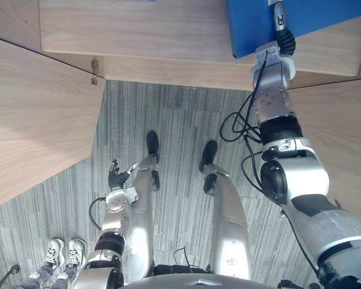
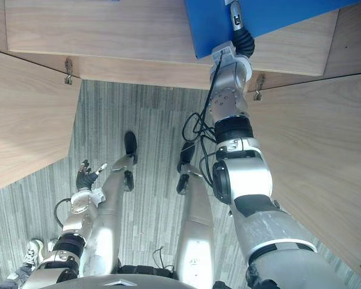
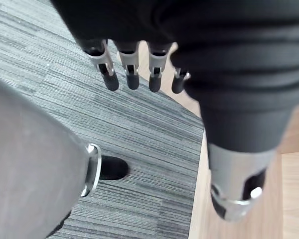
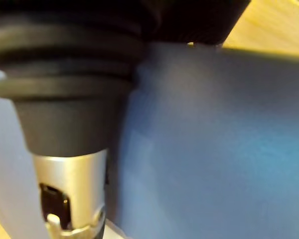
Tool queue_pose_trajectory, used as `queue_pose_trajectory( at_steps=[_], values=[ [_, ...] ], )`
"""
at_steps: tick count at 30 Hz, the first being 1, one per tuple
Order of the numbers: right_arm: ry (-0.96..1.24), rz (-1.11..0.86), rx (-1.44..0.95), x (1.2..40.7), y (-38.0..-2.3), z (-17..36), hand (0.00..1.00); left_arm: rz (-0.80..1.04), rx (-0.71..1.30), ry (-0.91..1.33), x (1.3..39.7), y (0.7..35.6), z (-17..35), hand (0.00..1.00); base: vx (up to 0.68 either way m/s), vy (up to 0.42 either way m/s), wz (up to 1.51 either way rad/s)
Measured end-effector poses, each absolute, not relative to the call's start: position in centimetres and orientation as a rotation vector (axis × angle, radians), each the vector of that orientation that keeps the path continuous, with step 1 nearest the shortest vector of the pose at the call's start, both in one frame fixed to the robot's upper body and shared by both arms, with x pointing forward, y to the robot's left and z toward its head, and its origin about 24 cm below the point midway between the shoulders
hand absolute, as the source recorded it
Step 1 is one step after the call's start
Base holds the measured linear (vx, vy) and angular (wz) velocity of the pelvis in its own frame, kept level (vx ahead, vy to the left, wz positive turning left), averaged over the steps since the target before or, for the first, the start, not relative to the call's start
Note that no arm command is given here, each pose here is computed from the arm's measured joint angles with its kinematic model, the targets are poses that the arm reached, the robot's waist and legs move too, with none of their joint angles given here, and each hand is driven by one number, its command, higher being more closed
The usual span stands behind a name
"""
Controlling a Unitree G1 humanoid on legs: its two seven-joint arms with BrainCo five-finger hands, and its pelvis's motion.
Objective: Walk over to the cabinet, pick up the folder, carry it to the office cabinet, place the folder inside the office cabinet, then close the office cabinet door
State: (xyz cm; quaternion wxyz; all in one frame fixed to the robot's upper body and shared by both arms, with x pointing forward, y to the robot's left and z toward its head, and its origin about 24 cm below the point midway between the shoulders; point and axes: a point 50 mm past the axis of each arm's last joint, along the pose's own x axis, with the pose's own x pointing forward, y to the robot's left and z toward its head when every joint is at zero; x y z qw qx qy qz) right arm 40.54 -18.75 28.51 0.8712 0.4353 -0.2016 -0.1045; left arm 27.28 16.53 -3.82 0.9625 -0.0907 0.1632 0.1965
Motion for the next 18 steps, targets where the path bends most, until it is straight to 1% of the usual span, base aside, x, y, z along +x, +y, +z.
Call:
queue_pose_trajectory(
  at_steps=[10, 14, 18],
  values=[
    [-0.422, -0.202, 0.837, 40.6, -17.9, 28.5, 0.00, 0.390, -0.180, 0.334, 27.3, 16.1, -3.8, 0.00, 0.00, -0.001, 0.00],
    [-0.426, -0.201, 0.842, 40.6, -17.9, 28.6, 0.00, 0.389, -0.181, 0.335, 27.3, 16.0, -3.8, 0.00, 0.00, 0.000, 0.00],
    [-0.457, -0.184, 0.897, 40.0, -17.5, 28.0, 0.00, 0.389, -0.181, 0.344, 27.3, 15.9, -3.9, 0.00, 0.00, 0.000, 0.00]
  ],
)
